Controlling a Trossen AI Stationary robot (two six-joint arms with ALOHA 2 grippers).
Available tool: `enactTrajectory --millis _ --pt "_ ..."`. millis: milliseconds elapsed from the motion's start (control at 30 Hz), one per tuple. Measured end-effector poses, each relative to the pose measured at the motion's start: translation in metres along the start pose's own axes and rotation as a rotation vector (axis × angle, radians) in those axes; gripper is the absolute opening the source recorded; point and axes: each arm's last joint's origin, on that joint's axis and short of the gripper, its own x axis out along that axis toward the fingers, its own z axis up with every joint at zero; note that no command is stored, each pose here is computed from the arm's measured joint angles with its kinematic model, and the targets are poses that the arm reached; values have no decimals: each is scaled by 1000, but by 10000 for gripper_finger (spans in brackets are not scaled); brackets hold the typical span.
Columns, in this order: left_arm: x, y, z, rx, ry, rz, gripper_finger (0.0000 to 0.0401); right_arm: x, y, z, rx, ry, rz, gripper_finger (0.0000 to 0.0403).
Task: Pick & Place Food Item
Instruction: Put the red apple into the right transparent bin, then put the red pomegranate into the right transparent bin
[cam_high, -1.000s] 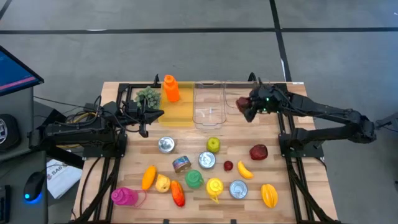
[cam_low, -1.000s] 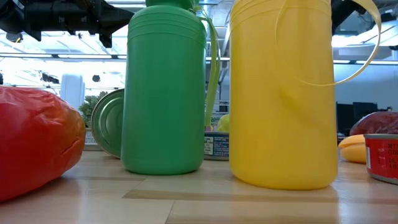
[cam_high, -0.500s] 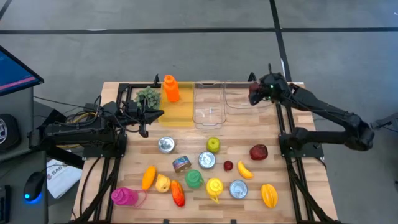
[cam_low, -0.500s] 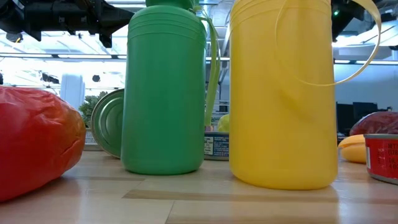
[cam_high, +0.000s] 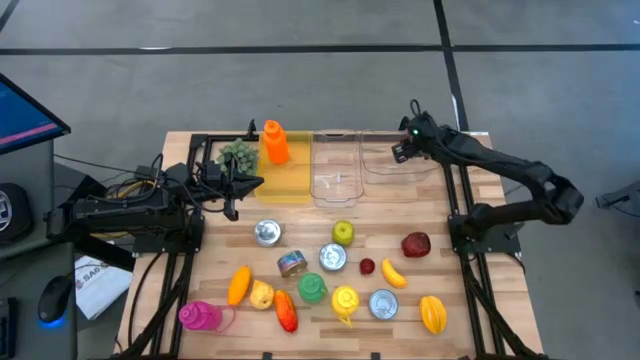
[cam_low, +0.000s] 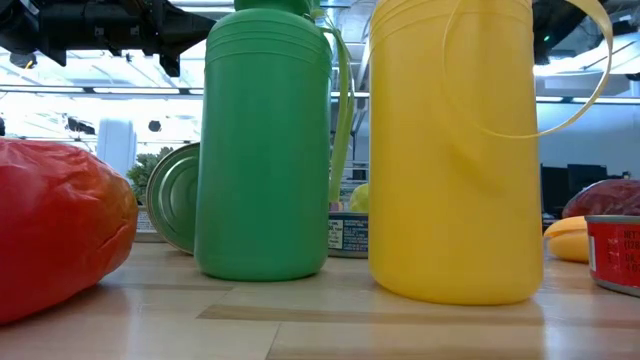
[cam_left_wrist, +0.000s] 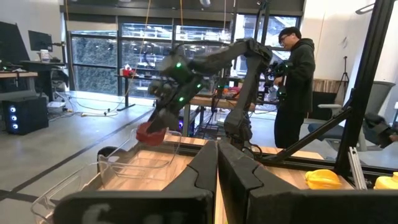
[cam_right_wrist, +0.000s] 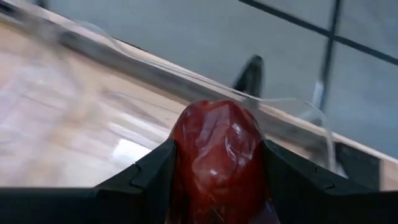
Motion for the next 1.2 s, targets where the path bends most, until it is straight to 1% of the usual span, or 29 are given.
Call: enactTrajectory --millis 67,233,567,733,833,1033,1200 --pt "0 0 0 0 0 0 1 10 0 0 1 22 -27 208" --pt "0 0 0 0 0 0 1 30 2 -3 -3 77 -50 208" --pt "0 0 0 0 0 0 1 52 10 -12 -43 162 -70 212" --pt "0 0 0 0 1 0 1 56 11 -14 -51 176 -85 241" --pt "0 0 0 0 1 0 1 56 10 -13 -52 161 -121 262" --pt "0 0 0 0 2 1 1 52 9 -12 -48 147 -119 297" --pt "0 0 0 0 2 1 1 45 6 -9 -44 122 -111 310"
